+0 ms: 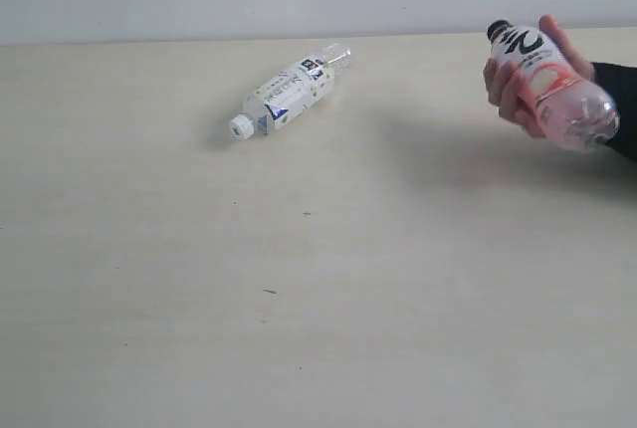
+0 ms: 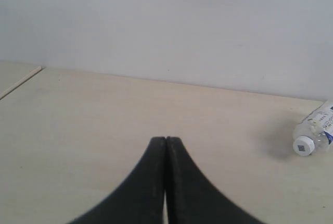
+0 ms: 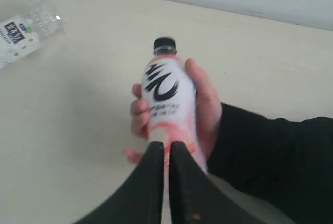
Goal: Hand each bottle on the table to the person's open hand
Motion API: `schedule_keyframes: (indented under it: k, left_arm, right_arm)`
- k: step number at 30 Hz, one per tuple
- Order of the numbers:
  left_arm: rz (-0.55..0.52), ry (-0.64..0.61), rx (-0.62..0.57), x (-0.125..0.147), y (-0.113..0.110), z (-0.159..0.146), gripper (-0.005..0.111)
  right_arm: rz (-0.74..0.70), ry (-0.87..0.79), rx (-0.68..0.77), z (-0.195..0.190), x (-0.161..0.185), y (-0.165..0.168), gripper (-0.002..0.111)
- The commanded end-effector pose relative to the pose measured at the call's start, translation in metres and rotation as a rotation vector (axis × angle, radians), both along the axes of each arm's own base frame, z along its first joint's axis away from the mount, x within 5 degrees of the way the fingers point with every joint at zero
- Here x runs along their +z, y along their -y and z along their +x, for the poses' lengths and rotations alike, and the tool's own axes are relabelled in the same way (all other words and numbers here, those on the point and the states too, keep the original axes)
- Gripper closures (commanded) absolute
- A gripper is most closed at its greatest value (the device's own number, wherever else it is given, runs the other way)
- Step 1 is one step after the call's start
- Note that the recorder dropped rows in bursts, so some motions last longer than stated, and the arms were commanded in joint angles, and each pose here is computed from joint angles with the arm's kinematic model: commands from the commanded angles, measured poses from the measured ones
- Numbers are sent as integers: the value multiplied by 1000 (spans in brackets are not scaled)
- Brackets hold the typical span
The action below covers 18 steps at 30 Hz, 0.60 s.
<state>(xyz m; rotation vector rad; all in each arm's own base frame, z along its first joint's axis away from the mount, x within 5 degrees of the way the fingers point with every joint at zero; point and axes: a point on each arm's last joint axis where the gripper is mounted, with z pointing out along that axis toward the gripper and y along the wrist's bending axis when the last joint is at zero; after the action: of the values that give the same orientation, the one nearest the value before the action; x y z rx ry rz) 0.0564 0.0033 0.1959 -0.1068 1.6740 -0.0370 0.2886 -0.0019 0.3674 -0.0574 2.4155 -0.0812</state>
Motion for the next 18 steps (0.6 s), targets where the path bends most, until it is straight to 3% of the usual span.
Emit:
schedule_keyframes:
  k: [1, 7, 13, 18]
  left_arm:
    - [-2, 7, -7, 0, 0, 0, 107]
    - [-2, 7, -7, 0, 0, 0, 107]
    - [-2, 7, -7, 0, 0, 0, 107]
    - [-2, 7, -7, 0, 0, 0, 107]
  right_arm:
    - [-14, 61, 96, -71, 9, -4, 106]
    - [8, 254, 99, -166, -23, -5, 106]
    - [24, 473, 96, -223, -57, -6, 106]
    - [18, 620, 98, -255, -62, -6, 106]
